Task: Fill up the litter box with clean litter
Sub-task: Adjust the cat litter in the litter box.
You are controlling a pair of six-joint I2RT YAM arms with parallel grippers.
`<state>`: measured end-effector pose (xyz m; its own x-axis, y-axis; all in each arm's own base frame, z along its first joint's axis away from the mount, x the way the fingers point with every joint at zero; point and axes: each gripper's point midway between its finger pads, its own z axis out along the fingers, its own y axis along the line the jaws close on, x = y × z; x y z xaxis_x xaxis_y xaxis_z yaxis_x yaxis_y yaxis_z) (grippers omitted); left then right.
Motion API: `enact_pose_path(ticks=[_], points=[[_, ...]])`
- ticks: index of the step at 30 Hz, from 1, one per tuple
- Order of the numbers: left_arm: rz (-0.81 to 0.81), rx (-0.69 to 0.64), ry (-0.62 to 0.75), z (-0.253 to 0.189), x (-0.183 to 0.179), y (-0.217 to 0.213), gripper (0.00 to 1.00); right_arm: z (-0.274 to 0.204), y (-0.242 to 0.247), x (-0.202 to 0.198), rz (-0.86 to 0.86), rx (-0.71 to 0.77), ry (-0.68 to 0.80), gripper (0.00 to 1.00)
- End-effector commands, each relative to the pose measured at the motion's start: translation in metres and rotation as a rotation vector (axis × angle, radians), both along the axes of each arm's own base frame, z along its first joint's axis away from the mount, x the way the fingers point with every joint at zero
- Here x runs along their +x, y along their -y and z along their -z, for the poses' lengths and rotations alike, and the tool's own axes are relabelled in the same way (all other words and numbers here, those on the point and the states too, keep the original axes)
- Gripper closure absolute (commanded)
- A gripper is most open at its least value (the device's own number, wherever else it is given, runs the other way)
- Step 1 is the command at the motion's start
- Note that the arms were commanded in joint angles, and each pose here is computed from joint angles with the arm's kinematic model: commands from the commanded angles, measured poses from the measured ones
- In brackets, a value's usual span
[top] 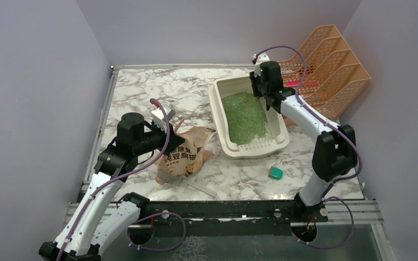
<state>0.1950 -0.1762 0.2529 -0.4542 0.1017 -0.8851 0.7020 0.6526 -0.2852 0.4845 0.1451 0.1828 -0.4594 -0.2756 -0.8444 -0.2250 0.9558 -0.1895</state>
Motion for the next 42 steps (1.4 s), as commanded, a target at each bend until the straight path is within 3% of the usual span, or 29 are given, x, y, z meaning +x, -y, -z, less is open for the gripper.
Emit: enact_pose_path(ticks=[1,9,21,27,34,42], points=[[0.022,-0.091,0.124,-0.038,0.003,0.008,1.00,-0.054,-0.008,-0.014,-0.040,0.080,0.081,0.99],[0.023,-0.094,0.123,-0.038,0.002,0.008,1.00,-0.029,-0.045,-0.051,-0.144,0.304,-0.105,0.99],[0.032,-0.097,0.124,-0.040,0.002,0.010,1.00,0.017,0.011,-0.047,0.110,0.059,-0.208,0.99],[0.030,-0.092,0.128,-0.039,0.002,0.009,1.00,0.003,0.019,-0.059,0.096,0.049,-0.150,0.99],[0.040,-0.087,0.120,-0.035,0.002,0.010,1.00,0.007,0.030,-0.083,0.102,0.019,-0.199,0.99],[0.040,-0.086,0.123,-0.035,0.002,0.010,1.00,-0.017,0.017,-0.104,0.029,0.090,-0.239,0.99]])
